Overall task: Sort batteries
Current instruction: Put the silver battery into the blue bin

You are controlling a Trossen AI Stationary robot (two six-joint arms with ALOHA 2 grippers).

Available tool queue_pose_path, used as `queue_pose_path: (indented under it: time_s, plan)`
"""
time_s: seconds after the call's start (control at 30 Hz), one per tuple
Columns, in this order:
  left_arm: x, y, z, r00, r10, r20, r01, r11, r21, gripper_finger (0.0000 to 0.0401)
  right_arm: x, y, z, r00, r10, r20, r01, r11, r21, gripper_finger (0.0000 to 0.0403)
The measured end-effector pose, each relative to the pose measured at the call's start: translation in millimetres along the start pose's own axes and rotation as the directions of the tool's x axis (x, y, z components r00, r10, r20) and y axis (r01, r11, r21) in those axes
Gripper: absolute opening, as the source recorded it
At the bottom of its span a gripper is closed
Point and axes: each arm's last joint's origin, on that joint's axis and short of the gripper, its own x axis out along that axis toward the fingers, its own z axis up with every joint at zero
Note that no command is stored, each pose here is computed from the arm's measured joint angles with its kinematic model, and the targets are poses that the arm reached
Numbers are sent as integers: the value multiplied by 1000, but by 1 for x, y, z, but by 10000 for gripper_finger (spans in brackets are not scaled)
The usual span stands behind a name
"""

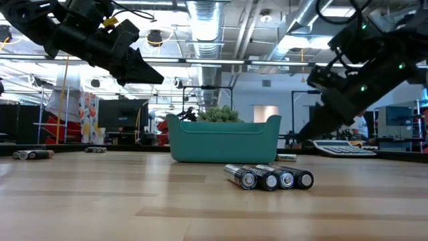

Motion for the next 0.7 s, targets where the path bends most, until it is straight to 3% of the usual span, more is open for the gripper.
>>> queue_pose_path:
  time_s: [0.7]
  plan:
    - [0, 0, 0, 1000, 0, 0, 0, 1000, -7, 72, 43, -3, -9, 995, -79, -67, 78, 997, -23, 167]
